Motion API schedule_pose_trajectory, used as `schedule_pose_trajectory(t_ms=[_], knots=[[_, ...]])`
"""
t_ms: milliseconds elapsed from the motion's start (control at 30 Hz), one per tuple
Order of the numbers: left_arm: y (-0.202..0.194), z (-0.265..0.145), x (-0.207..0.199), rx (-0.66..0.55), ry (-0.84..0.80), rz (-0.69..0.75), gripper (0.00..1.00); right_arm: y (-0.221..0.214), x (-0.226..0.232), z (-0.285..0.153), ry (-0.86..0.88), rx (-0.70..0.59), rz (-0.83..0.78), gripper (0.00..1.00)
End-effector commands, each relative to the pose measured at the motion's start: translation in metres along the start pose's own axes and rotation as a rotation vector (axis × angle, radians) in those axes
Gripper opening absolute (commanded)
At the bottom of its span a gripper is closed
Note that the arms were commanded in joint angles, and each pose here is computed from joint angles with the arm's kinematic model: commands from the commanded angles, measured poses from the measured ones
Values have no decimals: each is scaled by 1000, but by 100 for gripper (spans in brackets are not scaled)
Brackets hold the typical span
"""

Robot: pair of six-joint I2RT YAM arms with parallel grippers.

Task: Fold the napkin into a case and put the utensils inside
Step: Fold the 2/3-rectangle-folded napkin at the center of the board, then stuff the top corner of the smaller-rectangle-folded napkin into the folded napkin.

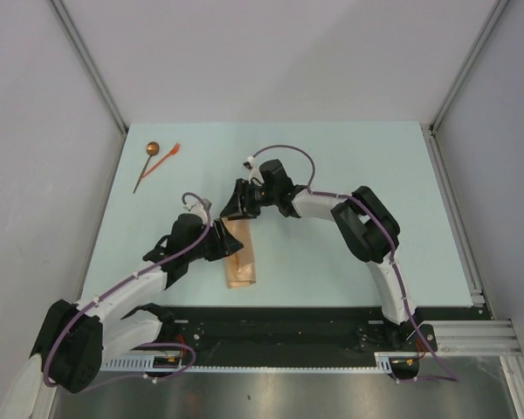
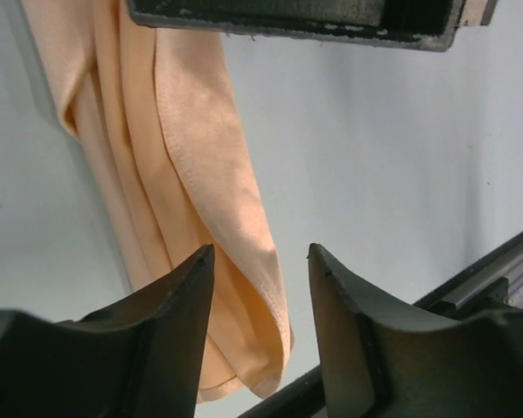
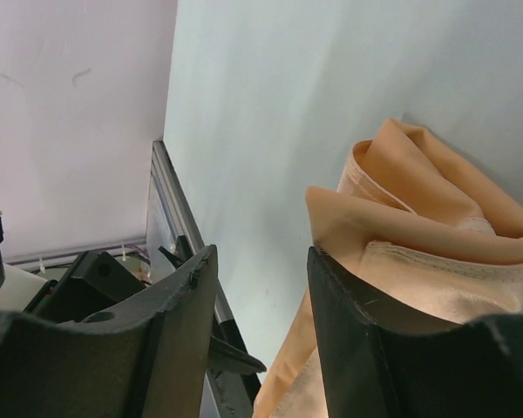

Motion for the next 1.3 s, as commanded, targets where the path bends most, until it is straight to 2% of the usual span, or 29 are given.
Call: schedule_pose_trajectory(t_ms=[0,133,233,267,333,500,633,767,967,1167,1267], knots=[[27,-2,-3,-89,48,13,50,14,30,-22,-10,-65,-101,50],[52,-4,8,-156,158,-27,50,22,24,-38,-170,-107,-140,51],[75,-2,11,-220,161,-33,61,24,14,-43,-270,-120,-182,51],[88,-2,14,-243,167,-41,62,23,10,-43,-296,-115,-184,51],[92,8,20,-220,191,-40,62,25,4,-40,-318,-115,-198,50],[112,29,22,-195,165,-21,60,28,-6,-28,-356,-126,-236,38],[119,41,27,-186,183,-17,62,31,-9,-21,-351,-124,-230,38],[125,46,31,-209,204,-14,59,31,-12,-15,-349,-111,-226,43],[124,50,41,-208,254,-5,47,30,-17,-8,-367,-102,-223,44],[117,56,48,-196,263,-11,46,31,-19,-5,-367,-100,-215,43],[116,59,47,-196,244,-12,48,31,-19,-3,-359,-96,-213,47]])
Point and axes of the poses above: each gripper's point midway between its finger pads, its own z axis out along the fingers, its own x axis along the line the jaws close on, y = z × x, the point moved 4 cm from there along -z, back along the fingers, and after that the axes turned 10 degrees about z, right-handed, at the moved point
